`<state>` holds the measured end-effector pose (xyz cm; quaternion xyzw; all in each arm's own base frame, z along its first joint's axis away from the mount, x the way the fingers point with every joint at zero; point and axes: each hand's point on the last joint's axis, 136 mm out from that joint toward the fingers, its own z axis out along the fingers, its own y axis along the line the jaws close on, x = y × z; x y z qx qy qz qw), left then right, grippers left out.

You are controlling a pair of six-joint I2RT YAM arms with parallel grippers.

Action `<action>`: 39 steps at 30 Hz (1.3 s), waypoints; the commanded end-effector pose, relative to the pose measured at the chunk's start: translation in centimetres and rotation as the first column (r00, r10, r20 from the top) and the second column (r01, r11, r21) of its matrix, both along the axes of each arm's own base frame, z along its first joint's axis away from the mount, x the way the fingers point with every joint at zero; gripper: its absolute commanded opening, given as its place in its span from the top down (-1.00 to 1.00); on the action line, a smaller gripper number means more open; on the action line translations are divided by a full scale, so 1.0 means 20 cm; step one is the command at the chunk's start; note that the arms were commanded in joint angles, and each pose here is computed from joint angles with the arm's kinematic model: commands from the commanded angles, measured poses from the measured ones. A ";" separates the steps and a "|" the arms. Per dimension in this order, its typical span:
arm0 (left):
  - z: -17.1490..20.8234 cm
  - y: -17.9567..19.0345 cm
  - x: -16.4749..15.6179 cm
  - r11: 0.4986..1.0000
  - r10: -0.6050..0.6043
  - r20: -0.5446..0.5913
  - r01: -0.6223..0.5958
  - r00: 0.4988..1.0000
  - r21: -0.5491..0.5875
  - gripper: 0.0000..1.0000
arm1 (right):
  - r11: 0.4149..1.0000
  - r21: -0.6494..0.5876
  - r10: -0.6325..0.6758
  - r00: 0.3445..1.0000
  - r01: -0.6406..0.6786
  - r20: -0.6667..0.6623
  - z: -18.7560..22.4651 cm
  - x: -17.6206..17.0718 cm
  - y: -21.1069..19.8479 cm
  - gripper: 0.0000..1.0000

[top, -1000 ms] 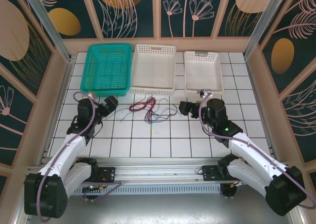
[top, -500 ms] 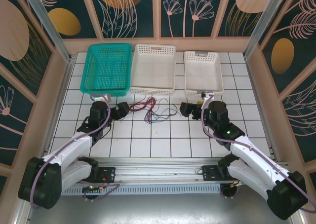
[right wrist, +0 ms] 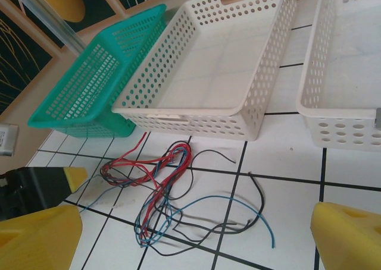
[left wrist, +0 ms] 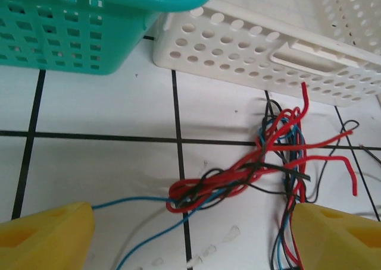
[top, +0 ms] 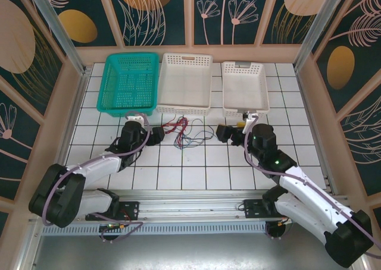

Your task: Untangle the cables

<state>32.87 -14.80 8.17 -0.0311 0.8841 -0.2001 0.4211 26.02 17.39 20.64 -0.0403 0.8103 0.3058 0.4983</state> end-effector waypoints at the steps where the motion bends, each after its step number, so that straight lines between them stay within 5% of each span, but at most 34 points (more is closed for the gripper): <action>1: 0.06 -0.02 0.09 0.999 -0.002 0.054 0.000 0.999 0.039 -0.70 | 1.000 -0.009 -0.004 1.000 0.004 0.010 0.01 -0.01 -0.01 -0.98; 23: -0.11 -0.11 0.10 0.989 -0.084 -0.004 0.084 0.996 0.122 -0.51 | 1.000 0.021 0.007 0.999 -0.007 0.037 0.07 -0.05 -0.01 -0.98; 39: -0.15 -0.16 0.11 0.989 -0.119 -0.011 0.120 0.993 0.083 0.14 | 0.997 0.062 0.049 0.999 -0.050 0.015 0.05 -0.08 0.04 -0.97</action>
